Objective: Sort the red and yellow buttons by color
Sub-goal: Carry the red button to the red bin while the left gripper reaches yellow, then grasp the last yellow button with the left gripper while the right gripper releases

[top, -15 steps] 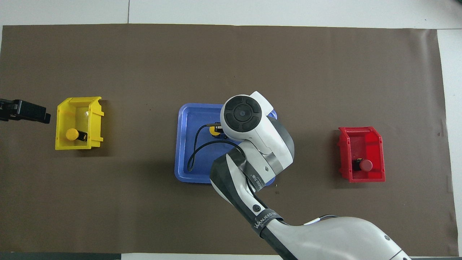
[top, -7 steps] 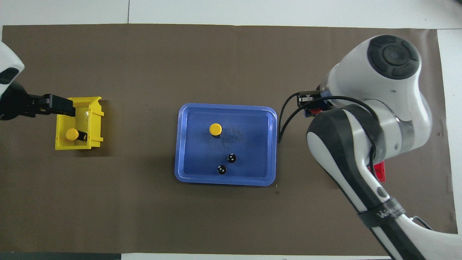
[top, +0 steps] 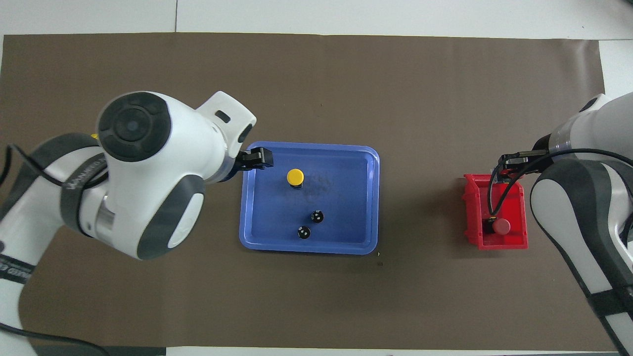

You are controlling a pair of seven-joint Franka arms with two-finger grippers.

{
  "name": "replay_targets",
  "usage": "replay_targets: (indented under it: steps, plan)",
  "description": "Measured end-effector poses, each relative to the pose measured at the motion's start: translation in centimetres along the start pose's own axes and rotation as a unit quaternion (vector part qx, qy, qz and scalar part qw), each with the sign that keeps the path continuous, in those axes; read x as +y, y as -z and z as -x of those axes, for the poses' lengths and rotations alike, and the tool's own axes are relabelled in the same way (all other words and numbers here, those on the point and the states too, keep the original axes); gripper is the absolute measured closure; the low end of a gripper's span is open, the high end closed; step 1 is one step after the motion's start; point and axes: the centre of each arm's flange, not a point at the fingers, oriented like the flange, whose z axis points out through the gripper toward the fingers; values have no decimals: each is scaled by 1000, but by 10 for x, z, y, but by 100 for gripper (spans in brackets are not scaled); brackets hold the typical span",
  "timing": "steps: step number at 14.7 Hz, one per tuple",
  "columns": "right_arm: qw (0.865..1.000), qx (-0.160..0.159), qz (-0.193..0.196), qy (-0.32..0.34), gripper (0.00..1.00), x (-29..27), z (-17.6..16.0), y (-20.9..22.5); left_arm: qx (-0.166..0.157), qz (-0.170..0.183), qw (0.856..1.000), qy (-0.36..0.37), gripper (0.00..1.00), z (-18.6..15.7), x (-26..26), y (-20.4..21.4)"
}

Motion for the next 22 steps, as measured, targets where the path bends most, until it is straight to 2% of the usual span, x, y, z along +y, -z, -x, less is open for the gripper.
replay_targets:
  steps: [4, 9, 11, 12, 13, 15, 22]
  plan:
    - [1000, -1, -12, -6, 59, 17, 25, -43, -8, -5, 1000, 3, 0, 10, 49, -63]
    - [1000, -2, -17, -3, 59, 10, 35, -59, -6, -7, 1000, 2, 0, 0, 68, -94]
    - [1000, 3, -16, 2, 59, 10, 39, -68, -5, -9, 1000, 3, 4, -3, 68, -97]
    - [1000, 2, -16, 4, 59, 10, 41, -72, -4, -10, 1000, 3, 10, -4, 67, -97]
    - [1000, 1, -16, 5, 59, 9, 43, -75, -4, -10, 1000, 4, 10, -4, 66, -97]
    - [1000, 1, -16, 10, 59, 9, 45, -80, -4, -11, 1000, 6, 22, -5, 65, -98]
    - [1000, 3, -15, 22, 59, 9, 53, -96, -10, -17, 1000, 18, 33, -4, 62, -107]
